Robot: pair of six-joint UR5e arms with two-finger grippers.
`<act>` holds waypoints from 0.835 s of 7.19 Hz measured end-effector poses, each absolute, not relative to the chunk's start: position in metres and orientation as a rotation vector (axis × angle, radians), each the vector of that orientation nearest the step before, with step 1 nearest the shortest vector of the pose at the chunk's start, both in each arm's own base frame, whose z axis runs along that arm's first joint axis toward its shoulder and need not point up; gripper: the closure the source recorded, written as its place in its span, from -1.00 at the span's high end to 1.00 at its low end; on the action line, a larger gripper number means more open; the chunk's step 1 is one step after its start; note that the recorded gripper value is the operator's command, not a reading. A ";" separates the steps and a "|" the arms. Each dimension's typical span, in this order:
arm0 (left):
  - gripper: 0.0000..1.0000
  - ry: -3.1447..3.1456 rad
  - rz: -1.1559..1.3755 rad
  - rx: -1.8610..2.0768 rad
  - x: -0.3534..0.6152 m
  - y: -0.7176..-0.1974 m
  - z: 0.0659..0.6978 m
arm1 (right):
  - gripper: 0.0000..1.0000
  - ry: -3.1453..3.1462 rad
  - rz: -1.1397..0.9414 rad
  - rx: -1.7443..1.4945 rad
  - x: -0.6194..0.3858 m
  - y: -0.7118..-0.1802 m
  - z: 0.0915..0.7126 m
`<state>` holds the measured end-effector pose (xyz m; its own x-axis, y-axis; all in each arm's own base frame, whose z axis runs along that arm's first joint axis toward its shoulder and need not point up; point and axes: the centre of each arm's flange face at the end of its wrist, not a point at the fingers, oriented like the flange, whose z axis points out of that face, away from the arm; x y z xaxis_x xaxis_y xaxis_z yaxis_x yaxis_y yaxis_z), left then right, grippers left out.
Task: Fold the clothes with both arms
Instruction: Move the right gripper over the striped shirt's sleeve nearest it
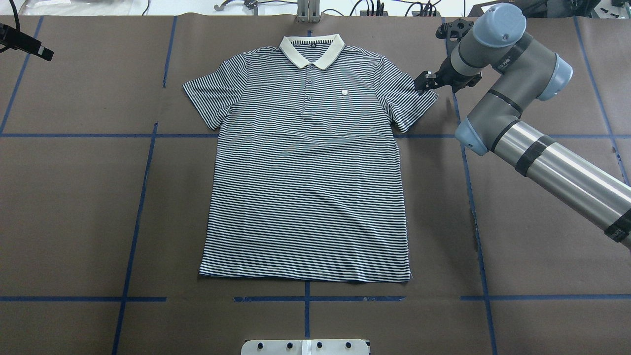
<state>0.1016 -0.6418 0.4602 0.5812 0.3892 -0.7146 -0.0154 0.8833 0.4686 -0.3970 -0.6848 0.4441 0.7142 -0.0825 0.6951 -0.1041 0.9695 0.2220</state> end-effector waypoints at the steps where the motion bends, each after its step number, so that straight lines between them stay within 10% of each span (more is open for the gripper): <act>1: 1.00 0.927 0.246 0.443 0.102 -0.642 0.460 | 0.77 -0.772 0.009 0.249 -0.400 -0.683 0.447; 3: 1.00 0.928 0.246 0.445 0.102 -0.642 0.459 | -0.65 -0.767 0.004 0.242 -0.405 -0.681 0.451; 4: 1.00 0.929 0.246 0.445 0.102 -0.642 0.458 | -0.99 -0.765 0.001 0.241 -0.406 -0.681 0.452; 6: 1.00 0.930 0.246 0.445 0.102 -0.642 0.458 | -1.00 -0.765 -0.013 0.245 -0.407 -0.681 0.449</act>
<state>0.1018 -0.6423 0.4576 0.5791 0.3912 -0.7152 -0.0144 0.8821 0.4708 -0.4070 -0.6815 0.4489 0.7226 -0.1007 0.6839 -0.0771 0.9714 0.2245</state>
